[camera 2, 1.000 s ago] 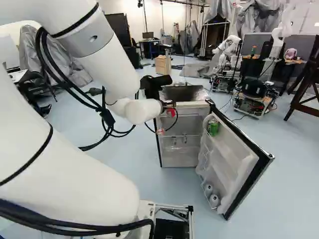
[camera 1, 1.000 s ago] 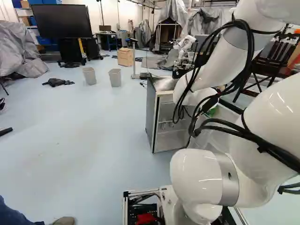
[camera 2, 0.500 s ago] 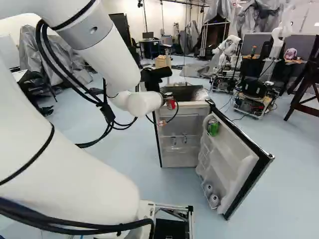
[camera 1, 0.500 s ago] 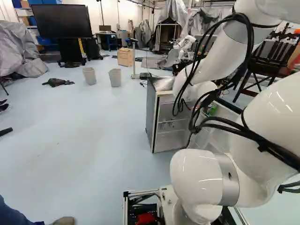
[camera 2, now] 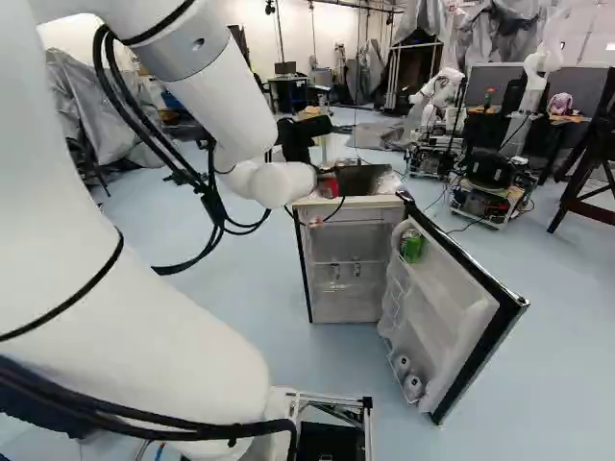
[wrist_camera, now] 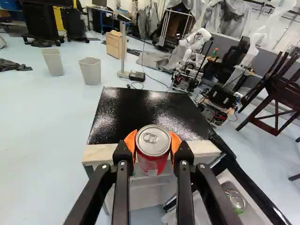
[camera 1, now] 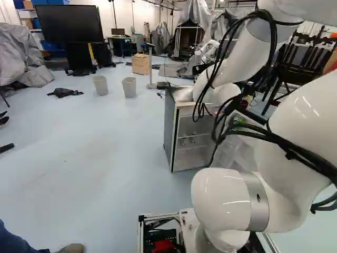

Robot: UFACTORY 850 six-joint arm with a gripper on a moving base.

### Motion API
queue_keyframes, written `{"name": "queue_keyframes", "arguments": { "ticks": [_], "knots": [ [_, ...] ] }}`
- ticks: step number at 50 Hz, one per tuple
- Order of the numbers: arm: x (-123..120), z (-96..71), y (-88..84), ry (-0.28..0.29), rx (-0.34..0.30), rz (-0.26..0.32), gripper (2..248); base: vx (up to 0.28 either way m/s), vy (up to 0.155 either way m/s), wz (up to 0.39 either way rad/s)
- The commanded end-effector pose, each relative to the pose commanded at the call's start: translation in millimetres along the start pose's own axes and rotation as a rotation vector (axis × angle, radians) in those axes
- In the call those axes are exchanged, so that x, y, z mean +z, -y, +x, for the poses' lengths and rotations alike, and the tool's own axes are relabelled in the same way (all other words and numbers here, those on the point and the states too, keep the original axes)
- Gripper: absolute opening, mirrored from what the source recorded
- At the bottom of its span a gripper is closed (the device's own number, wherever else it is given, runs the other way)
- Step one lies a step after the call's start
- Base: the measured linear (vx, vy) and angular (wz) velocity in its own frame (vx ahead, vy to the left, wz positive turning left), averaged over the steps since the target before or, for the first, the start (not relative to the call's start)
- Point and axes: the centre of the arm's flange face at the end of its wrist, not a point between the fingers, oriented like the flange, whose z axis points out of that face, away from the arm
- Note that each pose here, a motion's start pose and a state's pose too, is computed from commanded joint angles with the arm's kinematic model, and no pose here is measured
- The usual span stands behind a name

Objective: Grab a drink from the fridge

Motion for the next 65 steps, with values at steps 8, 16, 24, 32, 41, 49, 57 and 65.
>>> {"name": "queue_keyframes", "arguments": {
  "ticks": [8,16,24,32,41,49,57,65],
  "knots": [
    [11.1,4.5,0.2,0.0,-0.001,0.004,95,0.0,0.0,0.0],
    [22.2,8.7,0.6,0.0,-0.003,0.009,95,0.0,0.0,0.0],
    [33.3,12.9,1.5,0.0,-0.004,0.014,95,0.0,0.0,0.0],
    [44.1,16.6,3.0,0.002,-0.006,0.02,95,0.0,0.0,0.0],
    [56.3,20.5,5.0,0.007,-0.009,0.027,95,0.0,0.0,0.0],
    [66.6,23.2,7.0,0.017,-0.011,0.034,95,0.0,0.0,0.0],
    [75.7,24.9,9.0,0.032,-0.013,0.042,95,0.0,0.0,0.0],
    [84.4,26.2,11.1,0.049,-0.015,0.05,95,0.0,0.0,0.0]
  ]
}}
